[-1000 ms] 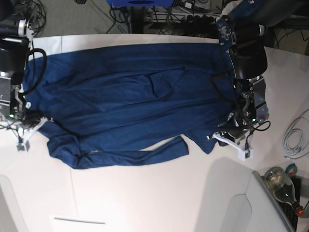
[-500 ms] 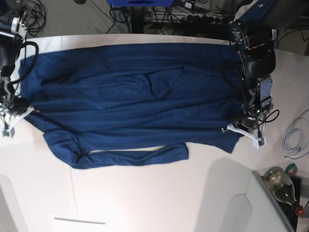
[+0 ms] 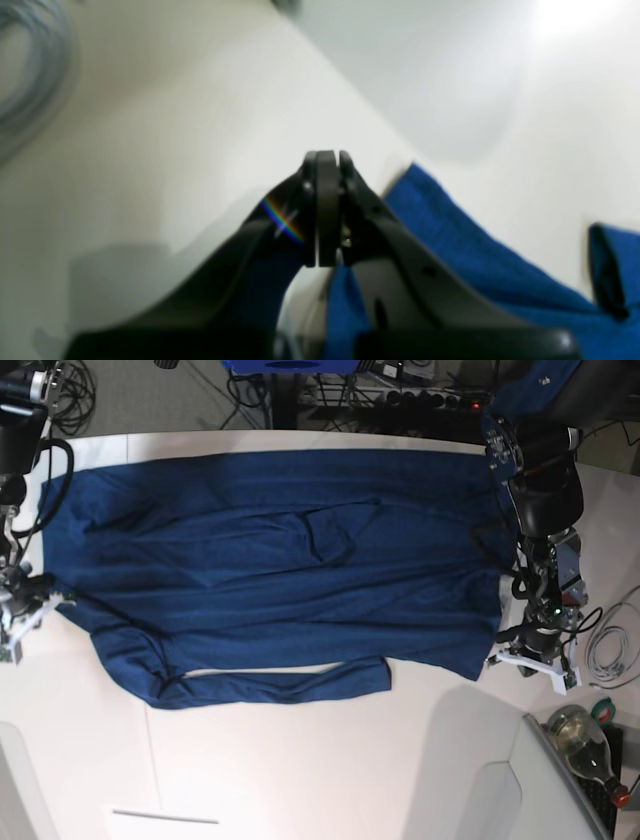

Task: Layout the t-shirt on the table in an organized manner, then fold the t-shirt properly
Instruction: 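Slide the left gripper along the shirt side toward the hem, then regrasp the shirt side edge with the left gripper near the hem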

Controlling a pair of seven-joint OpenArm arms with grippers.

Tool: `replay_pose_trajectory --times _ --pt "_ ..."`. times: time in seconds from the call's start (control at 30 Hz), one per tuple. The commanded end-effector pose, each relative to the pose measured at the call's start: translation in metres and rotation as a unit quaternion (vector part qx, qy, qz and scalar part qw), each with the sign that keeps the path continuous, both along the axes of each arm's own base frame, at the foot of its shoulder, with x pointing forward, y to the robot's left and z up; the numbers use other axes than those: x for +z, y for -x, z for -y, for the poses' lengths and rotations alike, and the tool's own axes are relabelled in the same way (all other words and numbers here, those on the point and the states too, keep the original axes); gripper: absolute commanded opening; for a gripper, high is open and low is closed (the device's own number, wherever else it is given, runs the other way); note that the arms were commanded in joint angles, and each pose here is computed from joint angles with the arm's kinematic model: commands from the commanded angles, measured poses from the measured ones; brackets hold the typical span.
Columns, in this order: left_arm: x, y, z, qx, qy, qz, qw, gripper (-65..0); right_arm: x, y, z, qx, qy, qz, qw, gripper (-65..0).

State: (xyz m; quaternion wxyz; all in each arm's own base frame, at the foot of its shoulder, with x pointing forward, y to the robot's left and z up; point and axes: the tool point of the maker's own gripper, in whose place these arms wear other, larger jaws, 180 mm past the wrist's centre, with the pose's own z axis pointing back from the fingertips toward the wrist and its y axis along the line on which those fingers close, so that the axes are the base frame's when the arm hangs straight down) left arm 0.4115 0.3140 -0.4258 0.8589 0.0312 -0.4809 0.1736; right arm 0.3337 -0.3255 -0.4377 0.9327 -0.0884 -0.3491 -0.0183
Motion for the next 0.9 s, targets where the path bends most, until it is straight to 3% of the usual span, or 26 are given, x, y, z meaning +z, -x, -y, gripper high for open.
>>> replay_pose_trajectory --times 0.0,0.17,0.23,0.73,0.8,0.87 --pt "0.016 -0.010 0.005 -0.005 -0.002 0.030 1.000 -65.0 0.018 -0.014 0.000 0.005 0.008 0.028 0.9996 -60.5" --pt "0.004 0.009 0.004 -0.002 -0.006 0.018 1.000 -65.0 0.007 -0.020 -0.049 0.103 0.011 0.006 0.9946 -34.5" --pt "-0.005 0.020 0.001 -0.001 -0.008 0.005 1.000 -65.0 0.003 -0.020 -0.061 0.126 0.010 -0.002 0.9920 -30.8" --pt "-0.013 0.043 -0.025 0.005 -0.032 -0.018 0.999 -65.0 -0.027 -0.017 -0.061 0.126 -0.020 -0.049 0.9906 -31.4" --pt "-0.013 0.043 -0.025 0.005 -0.032 -0.018 0.999 -65.0 -0.032 -0.018 -0.059 0.121 -0.026 -0.058 0.9906 -38.4" --pt "-0.012 0.042 -0.024 0.005 -0.031 -0.017 0.999 -65.0 -0.035 -0.020 -0.057 0.114 -0.032 -0.063 0.9910 -52.2"
